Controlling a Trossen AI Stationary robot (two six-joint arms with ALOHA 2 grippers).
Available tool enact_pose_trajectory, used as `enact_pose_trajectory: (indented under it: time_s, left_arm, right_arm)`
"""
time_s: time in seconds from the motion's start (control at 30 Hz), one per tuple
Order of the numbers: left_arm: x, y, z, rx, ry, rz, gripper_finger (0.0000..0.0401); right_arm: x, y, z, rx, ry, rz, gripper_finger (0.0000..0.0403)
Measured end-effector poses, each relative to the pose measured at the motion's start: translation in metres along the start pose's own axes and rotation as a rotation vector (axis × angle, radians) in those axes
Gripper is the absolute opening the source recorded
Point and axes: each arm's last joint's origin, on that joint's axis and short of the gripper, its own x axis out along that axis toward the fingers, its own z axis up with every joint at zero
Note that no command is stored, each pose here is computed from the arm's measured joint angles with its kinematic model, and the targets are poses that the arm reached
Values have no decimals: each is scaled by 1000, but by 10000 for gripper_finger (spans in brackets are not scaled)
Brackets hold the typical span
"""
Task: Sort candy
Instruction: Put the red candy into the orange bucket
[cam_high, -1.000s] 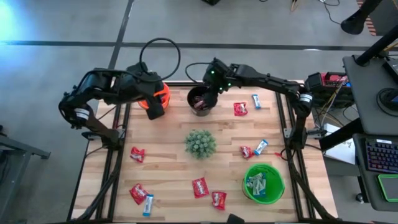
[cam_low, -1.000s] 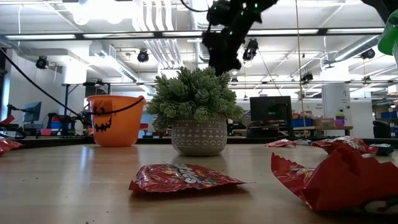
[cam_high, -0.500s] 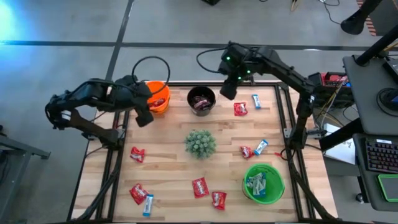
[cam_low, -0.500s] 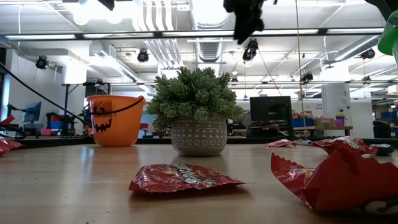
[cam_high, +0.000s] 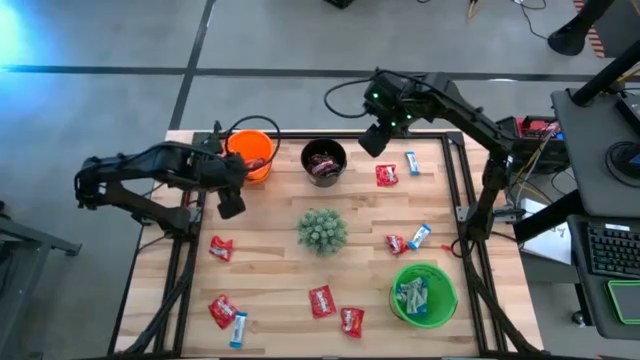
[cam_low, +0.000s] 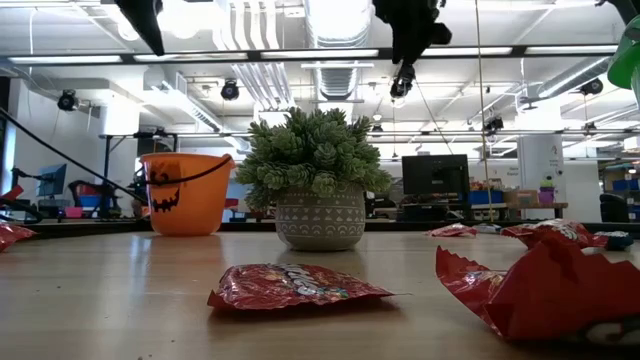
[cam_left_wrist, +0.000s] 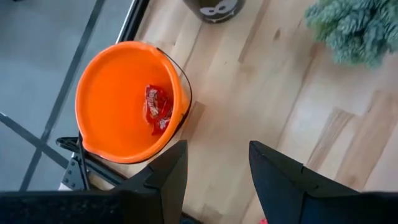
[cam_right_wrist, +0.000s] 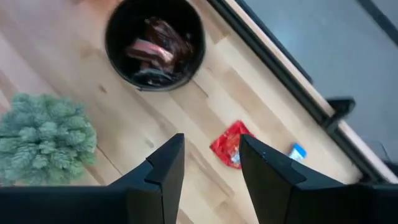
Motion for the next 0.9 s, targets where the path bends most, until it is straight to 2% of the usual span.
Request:
enact_pose_trajectory:
  time_s: [0.23,0.4,0.57,0.73,0.9]
  left_arm:
    - [-4,5,-11,21,-20,-6,153]
    - [-11,10,-16,49,-51,-14,153]
    - [-16,14,-22,90,-77,-18,153]
    - [-21,18,-26,119,-98,-21,153]
    - [-24,21,-30,145,-116,-23,153]
  right_arm:
    - [39,-6,-10,84,108,-217,135]
    - [70,-12,-17,151,178,-274,139]
    - [94,-10,-18,127,167,-250,133]
    - [106,-5,-13,189,159,-25,128]
    - [106,-4,-11,281,131,-41,133]
